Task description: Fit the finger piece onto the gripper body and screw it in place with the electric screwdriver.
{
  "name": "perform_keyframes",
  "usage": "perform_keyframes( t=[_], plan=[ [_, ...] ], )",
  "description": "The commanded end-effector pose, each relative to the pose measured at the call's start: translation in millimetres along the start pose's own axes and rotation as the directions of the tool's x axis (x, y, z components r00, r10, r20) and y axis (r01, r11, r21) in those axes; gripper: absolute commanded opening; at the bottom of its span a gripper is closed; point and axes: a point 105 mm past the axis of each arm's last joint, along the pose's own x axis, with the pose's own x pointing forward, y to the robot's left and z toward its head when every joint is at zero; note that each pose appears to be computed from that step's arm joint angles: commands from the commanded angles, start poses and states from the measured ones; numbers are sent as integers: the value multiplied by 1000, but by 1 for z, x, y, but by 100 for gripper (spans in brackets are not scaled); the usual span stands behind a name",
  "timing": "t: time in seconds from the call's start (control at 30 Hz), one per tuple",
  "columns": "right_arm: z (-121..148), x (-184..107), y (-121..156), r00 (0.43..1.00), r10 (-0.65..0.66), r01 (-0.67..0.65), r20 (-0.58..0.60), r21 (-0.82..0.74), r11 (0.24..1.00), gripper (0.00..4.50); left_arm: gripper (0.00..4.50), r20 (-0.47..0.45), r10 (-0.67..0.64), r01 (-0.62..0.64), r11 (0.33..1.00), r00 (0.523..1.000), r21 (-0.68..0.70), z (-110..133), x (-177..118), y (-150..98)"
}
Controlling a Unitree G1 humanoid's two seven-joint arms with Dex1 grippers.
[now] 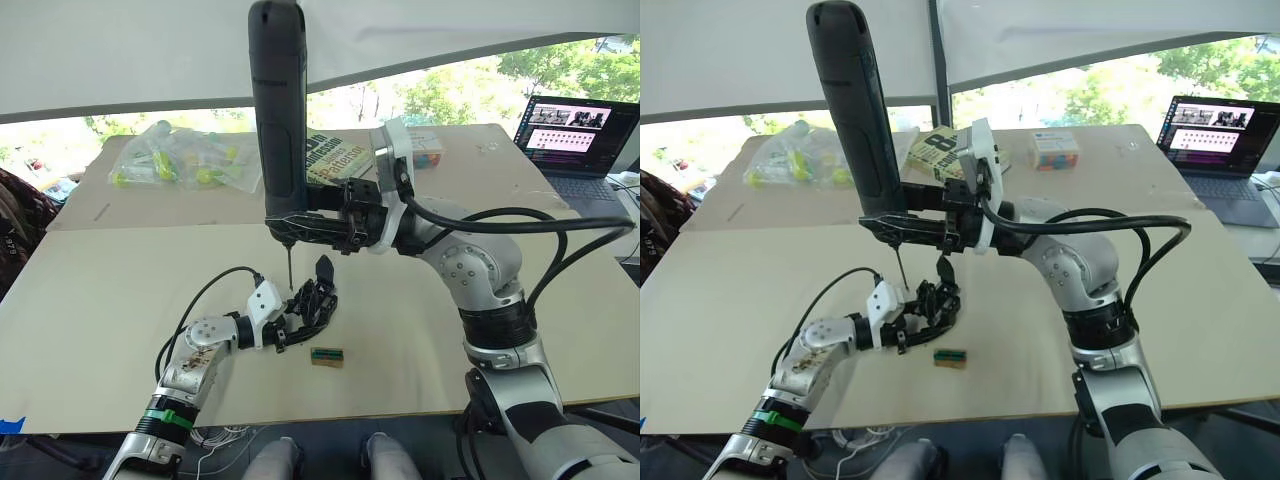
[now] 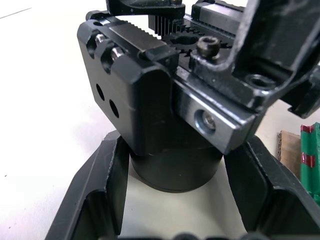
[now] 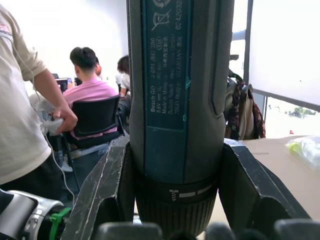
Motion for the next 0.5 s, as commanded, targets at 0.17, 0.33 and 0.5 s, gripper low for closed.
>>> perform_keyframes(
  t=[0.17, 0.33, 0.5],
  plan=[
    [8, 1, 6, 999, 33, -30, 32, -77, 997, 191, 227, -24, -20, 19, 999, 1000, -34, -8, -1, -5],
    [3, 2, 8, 999, 40, -38, 26, -73, 997, 191, 227, -22, -20, 19, 999, 1000, -34, -7, -1, -6],
    [-3, 2, 9, 999, 38, -37, 15, -72, 997, 191, 227, -20, -20, 20, 999, 1000, -36, -7, -1, -7]
  ],
)
